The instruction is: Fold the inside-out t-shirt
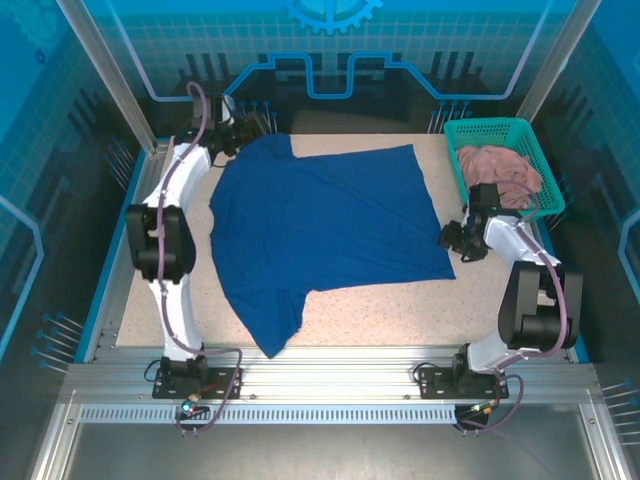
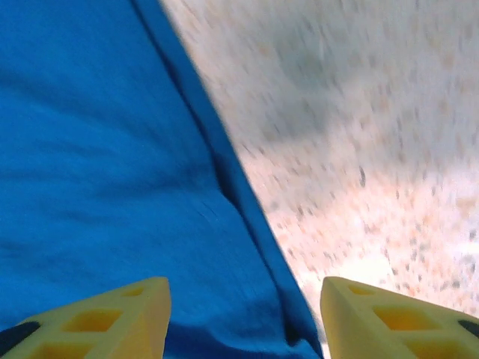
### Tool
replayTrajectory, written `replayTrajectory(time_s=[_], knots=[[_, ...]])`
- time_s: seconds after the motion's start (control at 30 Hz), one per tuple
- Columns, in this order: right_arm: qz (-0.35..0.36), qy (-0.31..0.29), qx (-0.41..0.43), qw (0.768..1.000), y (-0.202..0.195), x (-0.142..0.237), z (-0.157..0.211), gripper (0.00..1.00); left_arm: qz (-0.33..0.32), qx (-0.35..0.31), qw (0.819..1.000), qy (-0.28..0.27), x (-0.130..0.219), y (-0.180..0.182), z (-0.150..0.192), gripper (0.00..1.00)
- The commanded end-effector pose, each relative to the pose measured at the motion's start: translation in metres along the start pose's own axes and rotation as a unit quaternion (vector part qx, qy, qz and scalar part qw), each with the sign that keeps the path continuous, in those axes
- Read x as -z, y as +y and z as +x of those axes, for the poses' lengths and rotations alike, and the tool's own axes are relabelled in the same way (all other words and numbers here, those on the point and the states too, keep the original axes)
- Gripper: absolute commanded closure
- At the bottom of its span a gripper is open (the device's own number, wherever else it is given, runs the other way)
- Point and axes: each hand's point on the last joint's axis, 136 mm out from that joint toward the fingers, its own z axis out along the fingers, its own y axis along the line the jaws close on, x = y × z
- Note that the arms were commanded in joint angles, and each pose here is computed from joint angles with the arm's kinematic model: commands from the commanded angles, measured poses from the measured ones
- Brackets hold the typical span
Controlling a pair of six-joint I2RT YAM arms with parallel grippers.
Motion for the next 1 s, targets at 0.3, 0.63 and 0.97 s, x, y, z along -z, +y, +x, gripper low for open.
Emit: replayTrajectory(time_s=[0.3, 0.63, 0.97], knots=[[0.013, 0.082, -0.040, 0.996, -0.020, -0.022, 0.057, 0.51, 0.074, -0.005, 0.997, 0.021, 0.050, -0.046, 0.101, 0.19], [0.007, 0.096, -0.054, 0.994, -0.023, -0.030, 0.064, 0.64, 0.062, -0.022, 0.997, 0.042, 0.071, -0.042, 0.131, 0.18], [0.001, 0.076, -0.055, 0.996, -0.023, -0.028, 0.059, 0.87, -0.022, -0.026, 0.994, 0.103, 0.100, 0.006, 0.209, 0.18]])
